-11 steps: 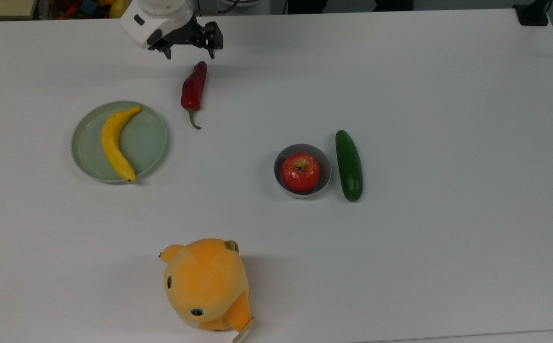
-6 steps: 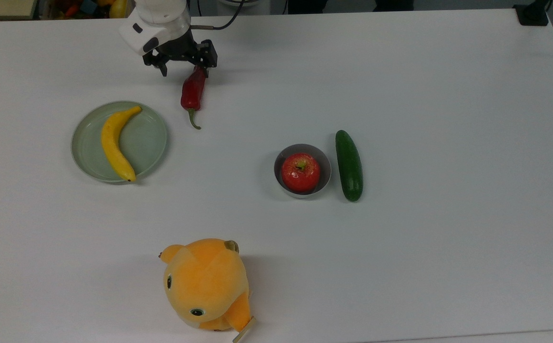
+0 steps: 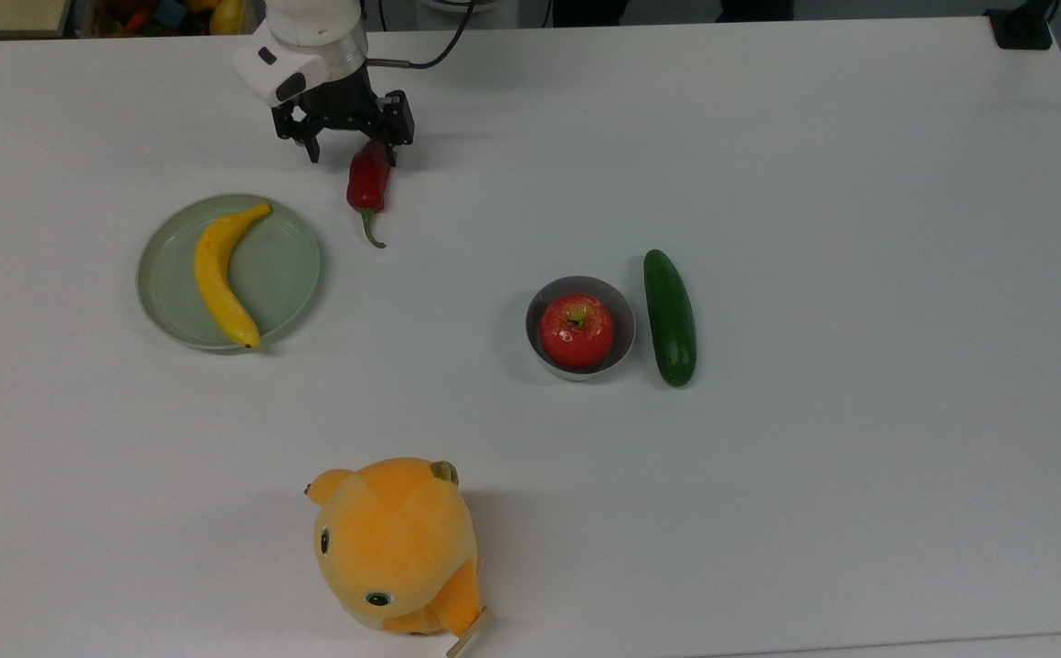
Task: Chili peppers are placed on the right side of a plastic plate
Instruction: 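Lower the gripper onto the red chili pepper and close on it, then lift the red chili pepper up off the table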
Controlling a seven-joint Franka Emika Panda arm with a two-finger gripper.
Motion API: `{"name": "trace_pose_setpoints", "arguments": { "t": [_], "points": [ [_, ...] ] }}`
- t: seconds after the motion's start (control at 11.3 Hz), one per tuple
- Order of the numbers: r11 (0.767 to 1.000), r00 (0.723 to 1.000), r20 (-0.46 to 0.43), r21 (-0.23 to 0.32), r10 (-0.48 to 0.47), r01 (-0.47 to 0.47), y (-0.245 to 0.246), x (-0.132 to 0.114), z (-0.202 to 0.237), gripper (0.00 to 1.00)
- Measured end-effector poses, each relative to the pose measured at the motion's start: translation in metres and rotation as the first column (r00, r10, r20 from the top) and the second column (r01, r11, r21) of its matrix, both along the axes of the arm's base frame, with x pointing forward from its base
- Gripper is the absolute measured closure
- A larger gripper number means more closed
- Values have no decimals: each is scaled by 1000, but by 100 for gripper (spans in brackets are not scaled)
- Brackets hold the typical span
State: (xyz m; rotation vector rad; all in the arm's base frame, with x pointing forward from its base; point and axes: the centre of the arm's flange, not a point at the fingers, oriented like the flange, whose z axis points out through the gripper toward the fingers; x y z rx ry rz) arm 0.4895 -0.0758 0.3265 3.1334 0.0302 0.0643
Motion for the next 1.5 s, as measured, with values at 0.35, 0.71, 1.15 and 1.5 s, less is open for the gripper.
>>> {"name": "trace_pose_setpoints", "arguments": {
  "t": [0.35, 0.71, 1.15, 1.5],
  "points": [
    [1000, 1000, -9, 0, 4, -4, 2, -1, -4, 59],
    [1000, 1000, -8, 1, 5, -5, 3, -1, -4, 60],
    [1000, 1000, -29, 5, 6, -5, 1, 10, 19, 61],
    [999, 1000, -25, 32, -1, 1, 4, 40, 92, 61]
  ]
}}
